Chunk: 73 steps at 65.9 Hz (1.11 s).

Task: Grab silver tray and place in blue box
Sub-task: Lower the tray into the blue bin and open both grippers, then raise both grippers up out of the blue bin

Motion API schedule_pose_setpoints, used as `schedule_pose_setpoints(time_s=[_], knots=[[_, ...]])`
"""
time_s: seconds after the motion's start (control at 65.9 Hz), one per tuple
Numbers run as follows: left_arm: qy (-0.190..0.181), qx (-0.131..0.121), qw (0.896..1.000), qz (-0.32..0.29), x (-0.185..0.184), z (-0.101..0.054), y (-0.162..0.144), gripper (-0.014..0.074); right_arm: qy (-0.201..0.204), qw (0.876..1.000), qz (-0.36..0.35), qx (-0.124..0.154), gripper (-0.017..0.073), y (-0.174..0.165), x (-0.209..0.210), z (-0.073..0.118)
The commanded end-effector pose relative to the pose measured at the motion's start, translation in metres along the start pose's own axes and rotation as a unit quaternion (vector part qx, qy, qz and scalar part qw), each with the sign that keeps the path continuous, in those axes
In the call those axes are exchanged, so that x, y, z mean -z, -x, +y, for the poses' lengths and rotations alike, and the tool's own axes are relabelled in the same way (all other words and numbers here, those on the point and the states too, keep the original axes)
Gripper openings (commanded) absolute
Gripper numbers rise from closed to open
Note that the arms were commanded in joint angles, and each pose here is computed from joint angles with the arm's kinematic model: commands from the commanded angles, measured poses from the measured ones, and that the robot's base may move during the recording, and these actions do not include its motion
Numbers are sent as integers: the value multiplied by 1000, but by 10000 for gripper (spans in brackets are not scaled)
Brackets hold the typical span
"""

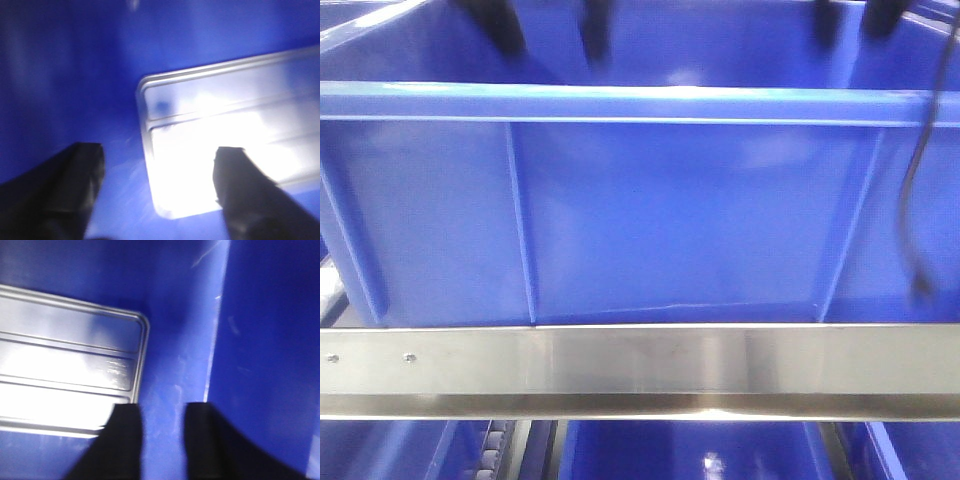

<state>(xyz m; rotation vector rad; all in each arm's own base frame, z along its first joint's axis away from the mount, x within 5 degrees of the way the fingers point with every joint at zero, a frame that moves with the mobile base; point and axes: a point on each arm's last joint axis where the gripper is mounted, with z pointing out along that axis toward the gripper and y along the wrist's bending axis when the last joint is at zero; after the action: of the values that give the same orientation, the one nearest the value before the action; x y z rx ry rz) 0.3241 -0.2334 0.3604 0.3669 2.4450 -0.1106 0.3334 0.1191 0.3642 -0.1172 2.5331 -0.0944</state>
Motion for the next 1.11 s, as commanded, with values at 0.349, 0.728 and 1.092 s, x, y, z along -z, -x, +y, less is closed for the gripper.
schedule_pose_setpoints(time_s=[0.349,0.728,1.092], knots=[[-40,-47,993,-100,92,20,-61,-100,59,987,-143,31,53,-55,90,-16],[-104,-41,969,-220,150,59,-131,-105,124,951,-283,29,53,-136,139,-48],[-161,-53,917,-362,177,88,-205,-105,147,907,-393,26,53,-227,144,-79]])
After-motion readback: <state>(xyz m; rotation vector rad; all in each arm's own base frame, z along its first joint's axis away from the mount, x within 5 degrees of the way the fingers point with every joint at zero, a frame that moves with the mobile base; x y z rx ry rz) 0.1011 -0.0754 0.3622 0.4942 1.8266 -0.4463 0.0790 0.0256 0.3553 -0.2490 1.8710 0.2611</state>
